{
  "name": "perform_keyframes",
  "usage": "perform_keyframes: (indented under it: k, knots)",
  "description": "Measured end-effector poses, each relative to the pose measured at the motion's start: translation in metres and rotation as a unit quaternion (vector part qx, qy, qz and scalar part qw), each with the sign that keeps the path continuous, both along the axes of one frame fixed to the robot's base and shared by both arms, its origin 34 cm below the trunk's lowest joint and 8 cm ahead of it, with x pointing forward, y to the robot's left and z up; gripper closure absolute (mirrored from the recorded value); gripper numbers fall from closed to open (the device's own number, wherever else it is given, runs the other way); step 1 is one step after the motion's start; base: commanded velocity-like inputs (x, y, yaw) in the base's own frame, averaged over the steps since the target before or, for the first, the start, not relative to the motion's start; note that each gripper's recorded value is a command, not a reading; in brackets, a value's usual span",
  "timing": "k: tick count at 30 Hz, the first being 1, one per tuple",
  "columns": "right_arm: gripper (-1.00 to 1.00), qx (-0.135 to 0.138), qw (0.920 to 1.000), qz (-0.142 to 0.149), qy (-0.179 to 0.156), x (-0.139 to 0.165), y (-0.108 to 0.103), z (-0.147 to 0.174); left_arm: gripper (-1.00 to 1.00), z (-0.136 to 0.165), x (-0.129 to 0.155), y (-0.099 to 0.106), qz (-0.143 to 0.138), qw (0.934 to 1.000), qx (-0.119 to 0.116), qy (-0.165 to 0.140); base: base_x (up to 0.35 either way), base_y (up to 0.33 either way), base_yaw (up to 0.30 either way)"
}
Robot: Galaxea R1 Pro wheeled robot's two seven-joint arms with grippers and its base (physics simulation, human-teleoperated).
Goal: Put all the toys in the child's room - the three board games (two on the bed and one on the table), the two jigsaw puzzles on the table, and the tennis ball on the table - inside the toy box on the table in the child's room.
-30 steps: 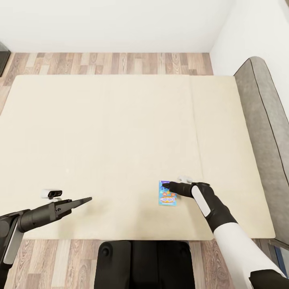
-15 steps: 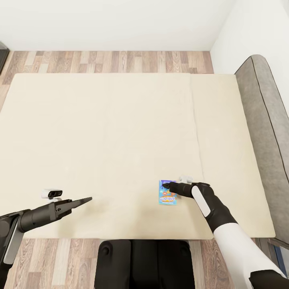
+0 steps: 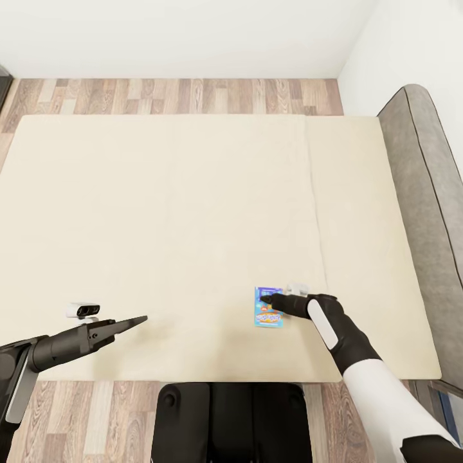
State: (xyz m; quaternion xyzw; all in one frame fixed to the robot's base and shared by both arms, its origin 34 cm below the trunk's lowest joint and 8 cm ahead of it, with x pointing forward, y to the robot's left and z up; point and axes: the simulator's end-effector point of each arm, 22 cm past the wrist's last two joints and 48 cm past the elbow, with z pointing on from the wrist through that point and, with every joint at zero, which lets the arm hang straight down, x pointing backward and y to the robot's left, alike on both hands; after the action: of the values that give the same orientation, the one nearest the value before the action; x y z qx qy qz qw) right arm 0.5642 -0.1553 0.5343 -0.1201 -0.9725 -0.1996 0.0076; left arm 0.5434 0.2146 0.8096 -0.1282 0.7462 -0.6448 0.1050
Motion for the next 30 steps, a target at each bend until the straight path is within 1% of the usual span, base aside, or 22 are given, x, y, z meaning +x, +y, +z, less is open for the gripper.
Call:
perform_keyframes:
  k: [11, 25, 30]
  knots:
    - [-1.0, 0.001, 1.0, -0.001, 0.005, -0.0067, -0.0001, -0.001, -1.0, -0.0002, -0.0007, -0.0001, 0.0, 1.0, 0.0, 0.001, 0.0, 0.0, 0.0]
    - [-1.0, 0.007, 1.0, -0.001, 0.003, -0.0051, 0.0064, 0.0013, -1.0, -0.0001, -0.0006, 0.0, 0.0, 1.0, 0.0, 0.001, 0.0, 0.019, 0.0]
    - [-1.0, 0.007, 1.0, -0.002, 0.002, -0.0045, 0.0074, 0.0015, -1.0, -0.0005, -0.0002, 0.0039, 0.0, 1.0, 0.005, 0.0, 0.0, 0.001, 0.0]
